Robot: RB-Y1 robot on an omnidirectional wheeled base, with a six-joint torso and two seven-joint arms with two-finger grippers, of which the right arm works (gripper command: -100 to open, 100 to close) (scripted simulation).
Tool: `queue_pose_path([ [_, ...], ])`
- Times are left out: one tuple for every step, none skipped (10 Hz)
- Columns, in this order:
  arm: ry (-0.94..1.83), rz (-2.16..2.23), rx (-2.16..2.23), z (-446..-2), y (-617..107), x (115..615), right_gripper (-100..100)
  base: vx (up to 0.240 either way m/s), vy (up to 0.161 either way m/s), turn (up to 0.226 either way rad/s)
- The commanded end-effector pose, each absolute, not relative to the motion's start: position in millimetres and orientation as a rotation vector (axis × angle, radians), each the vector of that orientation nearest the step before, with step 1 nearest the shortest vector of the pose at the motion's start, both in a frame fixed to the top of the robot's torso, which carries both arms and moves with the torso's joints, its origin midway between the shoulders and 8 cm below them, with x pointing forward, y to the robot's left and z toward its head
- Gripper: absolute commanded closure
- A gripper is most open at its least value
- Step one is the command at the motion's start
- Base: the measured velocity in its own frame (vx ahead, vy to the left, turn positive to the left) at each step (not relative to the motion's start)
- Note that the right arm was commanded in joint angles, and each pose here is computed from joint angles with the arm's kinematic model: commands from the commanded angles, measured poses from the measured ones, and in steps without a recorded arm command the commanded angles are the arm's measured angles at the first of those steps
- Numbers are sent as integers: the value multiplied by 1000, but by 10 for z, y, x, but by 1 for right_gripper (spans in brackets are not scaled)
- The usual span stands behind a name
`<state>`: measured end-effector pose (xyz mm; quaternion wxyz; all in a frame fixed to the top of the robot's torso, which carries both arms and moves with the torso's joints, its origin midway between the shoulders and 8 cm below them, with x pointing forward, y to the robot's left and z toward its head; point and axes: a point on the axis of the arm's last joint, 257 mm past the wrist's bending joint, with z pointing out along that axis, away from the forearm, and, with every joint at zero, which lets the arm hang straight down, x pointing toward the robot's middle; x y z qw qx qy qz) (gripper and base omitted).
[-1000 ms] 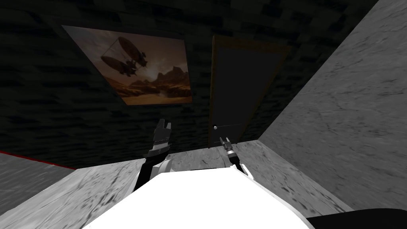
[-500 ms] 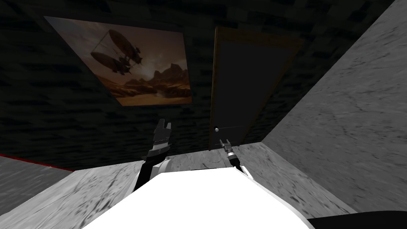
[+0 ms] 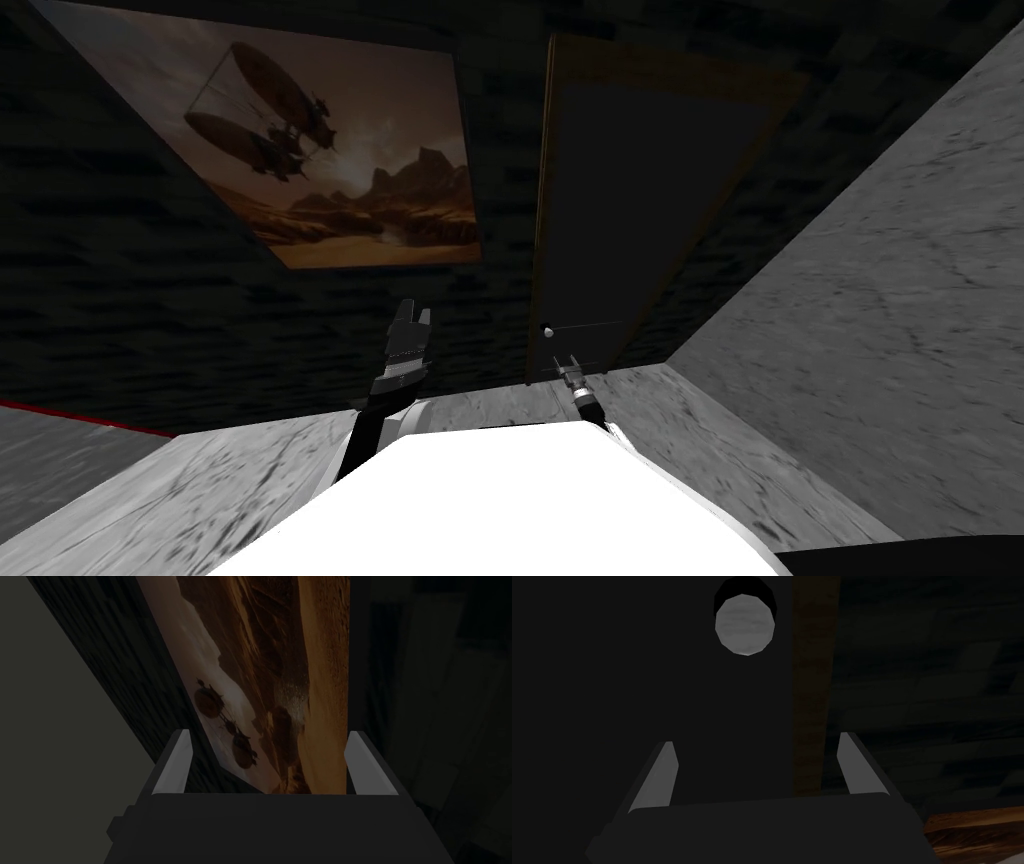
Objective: Pull the door open
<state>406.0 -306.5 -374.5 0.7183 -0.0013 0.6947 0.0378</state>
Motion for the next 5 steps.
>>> queue_pose_path([
  [1554,62,-25,-3834,-3070,4028,-100,124,-13,19],
  [1566,49,-39,-3895,-3072,4006,-100,113,-14,13],
  [1559,59,-29,-3862,-3070,4019,-100,49,-9,4],
  [1561,29,-9,-3872,-3202,4026,-100,19,20,259],
  [1561,16,3,-3875,-3267,4030,-100,25,24,271],
])
